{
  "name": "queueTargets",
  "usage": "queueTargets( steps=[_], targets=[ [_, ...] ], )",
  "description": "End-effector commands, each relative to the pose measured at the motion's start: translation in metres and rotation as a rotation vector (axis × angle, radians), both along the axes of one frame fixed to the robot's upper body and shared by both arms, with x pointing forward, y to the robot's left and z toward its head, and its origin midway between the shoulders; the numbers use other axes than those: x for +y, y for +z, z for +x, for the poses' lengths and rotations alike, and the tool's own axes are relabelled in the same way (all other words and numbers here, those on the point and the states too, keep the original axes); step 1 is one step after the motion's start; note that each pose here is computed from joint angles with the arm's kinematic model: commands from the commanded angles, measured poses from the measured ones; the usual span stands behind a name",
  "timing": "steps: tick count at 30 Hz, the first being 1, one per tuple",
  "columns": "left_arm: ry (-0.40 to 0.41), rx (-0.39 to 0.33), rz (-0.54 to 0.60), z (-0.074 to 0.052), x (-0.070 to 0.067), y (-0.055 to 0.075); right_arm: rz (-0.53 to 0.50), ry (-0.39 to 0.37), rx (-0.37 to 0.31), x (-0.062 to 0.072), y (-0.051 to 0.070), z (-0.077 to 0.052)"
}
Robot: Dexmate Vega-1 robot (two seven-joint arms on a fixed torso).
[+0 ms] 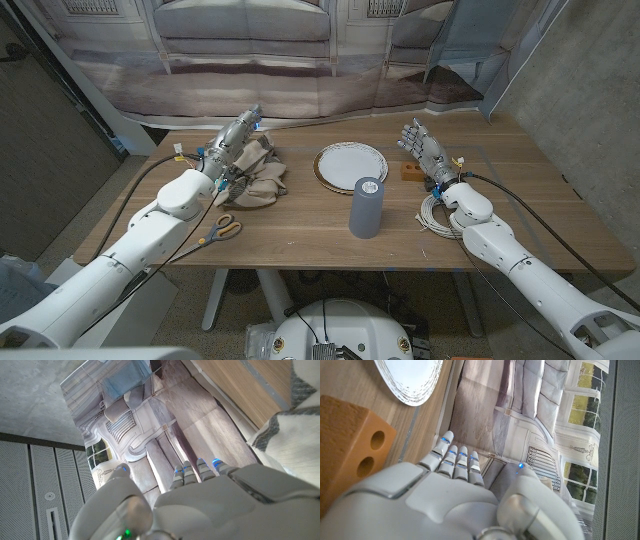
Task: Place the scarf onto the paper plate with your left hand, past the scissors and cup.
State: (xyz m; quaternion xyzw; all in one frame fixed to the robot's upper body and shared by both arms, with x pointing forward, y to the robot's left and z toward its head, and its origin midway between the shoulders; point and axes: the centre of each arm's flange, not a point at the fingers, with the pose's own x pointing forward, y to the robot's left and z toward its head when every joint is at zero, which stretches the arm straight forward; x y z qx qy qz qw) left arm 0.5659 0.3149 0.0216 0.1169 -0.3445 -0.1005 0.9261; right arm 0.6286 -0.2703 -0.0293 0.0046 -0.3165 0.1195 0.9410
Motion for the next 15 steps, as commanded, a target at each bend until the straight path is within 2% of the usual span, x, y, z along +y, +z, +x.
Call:
queueTargets(
  steps=[1, 6, 15],
  targets=[
    [0.001, -0.013, -0.027, -0.0032, 0.0099, -0.0046, 0.004, -0.005, 0.001, -0.0009, 0.0012, 0.0002],
    [0.011, -0.025, -0.017, -0.0031, 0.009, -0.0037, 0.004, -0.001, -0.002, -0.0013, 0.0036, 0.0021],
    [0.051, -0.028, 0.003, -0.0045, 0.0175, -0.0031, -0.008, 0.003, -0.004, -0.0005, 0.0085, 0.0034]
  ],
)
